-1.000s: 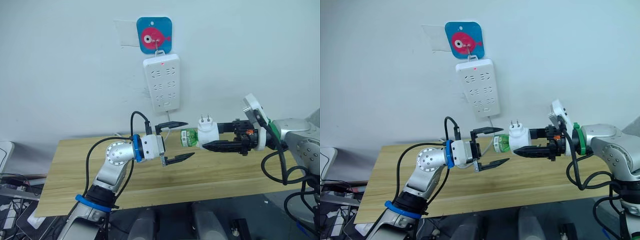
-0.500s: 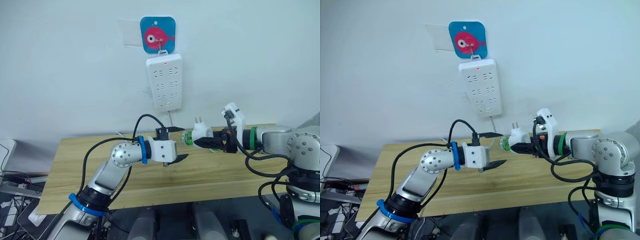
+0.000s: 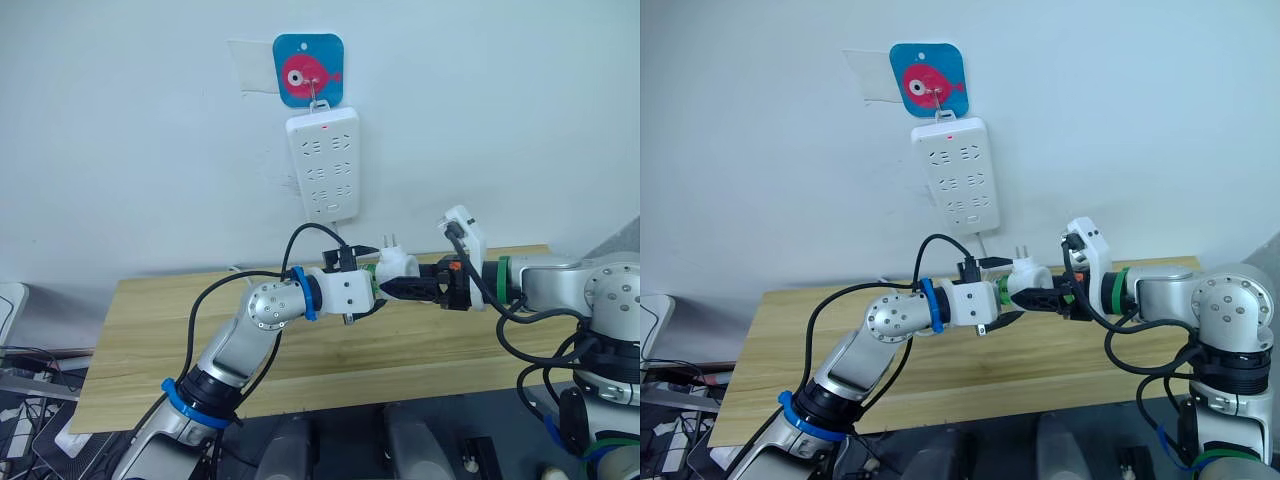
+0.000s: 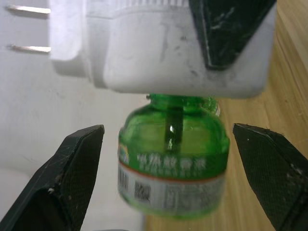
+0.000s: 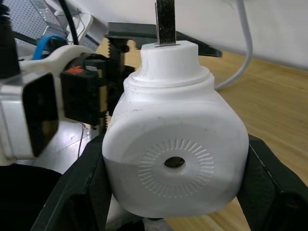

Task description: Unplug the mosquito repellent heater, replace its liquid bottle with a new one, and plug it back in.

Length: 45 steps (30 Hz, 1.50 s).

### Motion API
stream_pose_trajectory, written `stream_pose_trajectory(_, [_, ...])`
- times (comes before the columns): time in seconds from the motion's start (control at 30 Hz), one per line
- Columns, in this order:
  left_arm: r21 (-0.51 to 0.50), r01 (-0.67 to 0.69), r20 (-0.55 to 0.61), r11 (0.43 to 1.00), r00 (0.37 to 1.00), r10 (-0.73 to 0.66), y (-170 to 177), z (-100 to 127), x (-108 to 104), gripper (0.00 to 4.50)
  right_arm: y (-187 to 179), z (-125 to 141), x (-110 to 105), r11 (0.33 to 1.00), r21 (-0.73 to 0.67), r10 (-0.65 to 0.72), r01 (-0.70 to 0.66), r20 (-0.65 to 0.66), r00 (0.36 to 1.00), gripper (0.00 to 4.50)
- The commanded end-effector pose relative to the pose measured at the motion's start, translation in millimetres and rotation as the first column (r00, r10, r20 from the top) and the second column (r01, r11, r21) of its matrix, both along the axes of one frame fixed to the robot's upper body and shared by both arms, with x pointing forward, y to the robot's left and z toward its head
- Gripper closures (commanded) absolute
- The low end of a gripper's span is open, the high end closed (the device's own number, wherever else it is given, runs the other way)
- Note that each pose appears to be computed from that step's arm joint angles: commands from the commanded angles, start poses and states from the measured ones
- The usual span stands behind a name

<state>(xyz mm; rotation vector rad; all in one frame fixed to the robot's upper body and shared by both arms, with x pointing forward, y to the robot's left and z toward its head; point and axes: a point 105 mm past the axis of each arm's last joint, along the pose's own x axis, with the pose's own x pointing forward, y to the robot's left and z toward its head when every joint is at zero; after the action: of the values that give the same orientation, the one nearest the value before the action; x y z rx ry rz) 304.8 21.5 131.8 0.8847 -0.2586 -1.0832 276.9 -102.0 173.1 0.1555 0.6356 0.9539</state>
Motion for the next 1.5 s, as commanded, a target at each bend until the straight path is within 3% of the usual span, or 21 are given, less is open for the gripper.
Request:
stream_pose_trajectory(0.03, [0.004, 0.025, 0.045, 1.000, 0.999, -0.025, -6.7, 7.6, -1.9, 0.18, 0.5, 6.7, -3.3, 1.000, 0.007, 0.015, -0.015, 0.016, 1.000, 1.50])
stream_pose_trajectory(0.1, [0.016, 0.027, 0.032, 1.000, 0.999, -0.027, -6.5, 5.0, -2.8, 0.56, 0.9, 6.6, -3.3, 1.000, 0.006, 0.013, -0.013, 0.015, 1.000, 1.50])
stream_pose_trajectory(0.3, [0.025, 0.025, 0.020, 0.999, 0.999, -0.026, -5.2, 3.2, -3.7, 2.27, 1.7, 6.4, -3.0, 1.000, 0.009, 0.005, -0.005, 0.011, 1.000, 1.50])
stream_pose_trajectory(0.47, [0.010, 0.017, 0.015, 1.000, 1.000, -0.017, -4.1, 3.9, -1.7, 2.27, 6.3, 10.1, -4.1, 0.999, 0.040, 0.010, -0.011, 0.028, 1.000, 1.50])
stream_pose_trajectory(0.5, [-0.007, 0.011, 0.012, 1.000, 1.000, -0.011, -4.0, 4.9, -0.6, 2.27, 6.9, 12.5, -5.3, 0.999, 0.049, 0.013, -0.015, 0.043, 0.999, 0.76])
stream_pose_trajectory(0.57, [-0.042, -0.005, -0.005, 0.999, 1.000, 0.005, -2.6, 5.8, 1.8, 2.27, 6.9, 17.1, -8.4, 0.999, 0.051, 0.013, -0.018, 0.088, 0.996, 0.11])
stream_pose_trajectory(0.63, [-0.059, -0.024, -0.016, 0.998, 1.000, 0.023, 0.1, 5.1, 5.0, 2.27, 6.3, 20.9, -12.3, 0.999, 0.047, 0.008, -0.015, 0.143, 0.990, 0.02])
stream_pose_trajectory(0.83, [-0.380, -0.092, -0.203, 0.920, 0.979, 0.014, -3.2, 21.2, 9.9, 2.27, 3.7, 29.4, -17.9, 0.981, 0.172, -0.142, 0.092, 0.301, 0.943, 0.02])
stream_pose_trajectory(0.97, [-0.559, -0.170, -0.333, 0.811, 0.943, -0.031, -4.3, 32.3, 14.0, 2.27, 11.9, 40.3, -24.5, 0.957, 0.275, -0.198, 0.094, 0.378, 0.904, 0.02])
stream_pose_trajectory(1.13, [-0.595, -0.152, -0.326, 0.789, 0.943, -0.064, -11.8, 40.4, 12.0, 2.27, 12.5, 46.0, -12.6, 0.918, 0.351, -0.322, 0.181, 0.398, 0.859, 0.02])
stream_pose_trajectory(1.5, [-0.536, -0.066, -0.274, 0.842, 0.956, -0.100, -19.8, 34.3, 2.5, 2.27, 26.7, 48.7, -11.9, 0.918, 0.373, -0.295, 0.137, 0.411, 0.863, 0.02])
